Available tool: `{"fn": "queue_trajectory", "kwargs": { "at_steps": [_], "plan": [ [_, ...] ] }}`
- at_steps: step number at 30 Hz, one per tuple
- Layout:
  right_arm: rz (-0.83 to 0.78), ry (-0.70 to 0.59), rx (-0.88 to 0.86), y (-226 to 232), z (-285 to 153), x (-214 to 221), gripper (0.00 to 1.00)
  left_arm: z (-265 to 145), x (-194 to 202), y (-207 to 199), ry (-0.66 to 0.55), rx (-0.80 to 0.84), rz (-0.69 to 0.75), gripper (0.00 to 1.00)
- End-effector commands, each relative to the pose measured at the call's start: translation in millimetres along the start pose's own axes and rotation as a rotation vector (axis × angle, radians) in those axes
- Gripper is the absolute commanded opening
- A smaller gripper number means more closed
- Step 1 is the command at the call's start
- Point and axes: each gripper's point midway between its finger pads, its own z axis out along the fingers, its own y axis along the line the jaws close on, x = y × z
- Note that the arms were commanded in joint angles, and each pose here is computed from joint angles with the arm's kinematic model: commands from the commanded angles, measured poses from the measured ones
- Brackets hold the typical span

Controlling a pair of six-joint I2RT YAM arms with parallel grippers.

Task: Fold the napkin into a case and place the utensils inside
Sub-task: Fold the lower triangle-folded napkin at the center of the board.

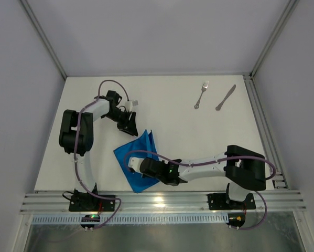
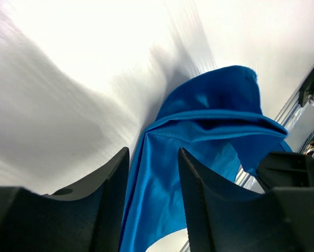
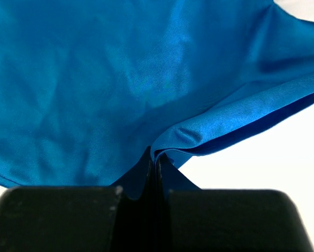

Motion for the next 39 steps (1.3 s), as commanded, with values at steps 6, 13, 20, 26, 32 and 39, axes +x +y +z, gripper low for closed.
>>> {"fn": "queue_trajectory", "kwargs": {
  "at_steps": [6,13,20,26,32,39],
  "plan": [
    [-0.003,0.008,0.039,-6,3,-10,0.04,-43,-23,-43,-0.088,0.086,0.081,0.57],
    [-0.022,0.023,0.048,-8,6,-14,0.04,-19,-22,-58,-0.093,-0.024,0.107,0.77],
    [-0.054,0.045,0.067,-13,9,-15,0.04,-1,-28,-64,-0.154,-0.110,0.112,0.93],
    [-0.072,0.028,0.078,-15,11,-20,0.04,15,-31,-65,-0.144,-0.124,0.098,0.93],
    [-0.091,0.029,0.087,-15,14,-19,0.04,34,-30,-73,-0.107,-0.113,0.113,0.93],
    [-0.112,0.014,0.095,-18,15,-22,0.04,46,-29,-68,-0.093,-0.144,0.103,0.87]
  ]
}}
